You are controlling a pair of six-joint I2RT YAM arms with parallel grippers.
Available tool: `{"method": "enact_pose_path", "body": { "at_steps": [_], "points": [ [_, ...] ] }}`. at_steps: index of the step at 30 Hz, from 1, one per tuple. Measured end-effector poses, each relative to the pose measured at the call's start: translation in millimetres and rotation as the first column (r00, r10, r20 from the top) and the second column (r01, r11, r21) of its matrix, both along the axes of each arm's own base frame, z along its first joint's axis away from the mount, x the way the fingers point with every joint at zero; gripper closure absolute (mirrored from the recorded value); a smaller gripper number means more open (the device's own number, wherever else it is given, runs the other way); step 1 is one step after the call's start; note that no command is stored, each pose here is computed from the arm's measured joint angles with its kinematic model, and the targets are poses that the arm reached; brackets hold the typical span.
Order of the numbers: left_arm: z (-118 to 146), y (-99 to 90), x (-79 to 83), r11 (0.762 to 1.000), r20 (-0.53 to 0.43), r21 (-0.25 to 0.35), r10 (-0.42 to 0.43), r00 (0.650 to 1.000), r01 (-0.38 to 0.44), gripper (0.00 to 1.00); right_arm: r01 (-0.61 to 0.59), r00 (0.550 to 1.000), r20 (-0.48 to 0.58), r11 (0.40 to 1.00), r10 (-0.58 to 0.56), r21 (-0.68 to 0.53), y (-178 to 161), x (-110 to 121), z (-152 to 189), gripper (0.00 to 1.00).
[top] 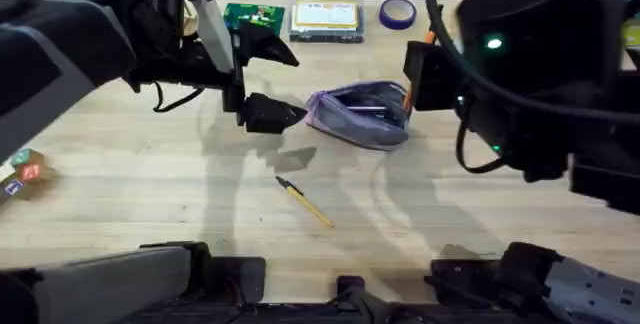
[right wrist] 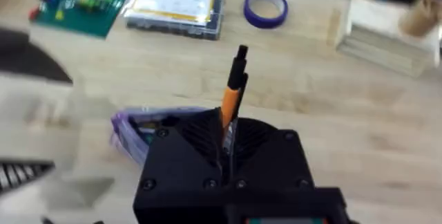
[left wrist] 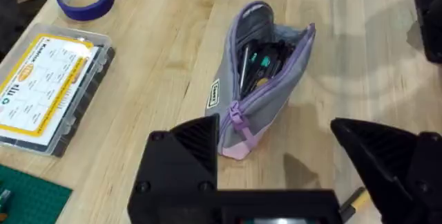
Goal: Unzip the bag, pick up the pens from the table one at a time and place them inside, then zip the bag closed.
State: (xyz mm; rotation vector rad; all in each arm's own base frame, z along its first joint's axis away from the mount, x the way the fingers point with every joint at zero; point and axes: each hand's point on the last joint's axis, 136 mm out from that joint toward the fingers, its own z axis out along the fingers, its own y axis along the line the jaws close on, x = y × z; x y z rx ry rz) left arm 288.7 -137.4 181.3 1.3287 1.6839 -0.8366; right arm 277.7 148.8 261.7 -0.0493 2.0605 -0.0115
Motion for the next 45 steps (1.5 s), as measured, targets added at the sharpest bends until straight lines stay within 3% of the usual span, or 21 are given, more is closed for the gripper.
{"method": "enact_pose_path", "body": {
  "at_steps": [4, 9, 18, 22, 27, 32, 37, 45],
  "points": [
    [-2, 1.2, 0.6, 1.0, -0.001, 0.013, 0.005, 1.0, -0.005, 0.008, -0.148, 0.989, -0.02, 0.979, 0.147, -0.138, 6, -2, 1, 0.969],
    [-4, 2.5, 1.3, 1.0, -0.001, 0.028, 0.009, 1.0, -0.009, 0.007, -0.333, 0.942, -0.076, 0.892, 0.326, -0.307, 19, -6, -5, 0.968],
    [-5, 2.8, 1.4, 0.999, -0.001, 0.031, 0.01, 1.0, -0.01, 0.007, -0.527, 0.823, -0.19, 0.595, 0.536, -0.607, 27, -10, -9, 0.968],
    [-5, 2.8, 1.4, 0.999, -0.001, 0.031, 0.01, 1.0, -0.01, 0.007, -0.598, 0.751, -0.277, 0.442, 0.599, -0.668, 36, -10, -22, 0.968],
    [-5, 2.8, 1.4, 0.999, -0.001, 0.031, 0.01, 1.0, -0.01, 0.007, -0.658, 0.687, -0.38, 0.308, 0.619, -0.688, 46, -7, -46, 0.968],
    [-5, 2.8, 1.4, 0.999, -0.001, 0.031, 0.01, 1.0, -0.01, 0.007, -0.697, 0.652, -0.453, 0.245, 0.608, -0.674, 53, -4, -68, 0.968],
    [-5, 2.8, 1.4, 0.999, -0.001, 0.031, 0.01, 1.0, -0.01, 0.008, -0.729, 0.63, -0.509, 0.221, 0.586, -0.648, 54, 3, -89, 0.968],
    [-5, 2.8, 1.4, 0.999, -0.001, 0.031, 0.01, 1.0, -0.01, 0.008, -0.771, 0.614, -0.547, 0.285, 0.569, -0.569, 43, 16, -112, 0.967]
  ]
}}
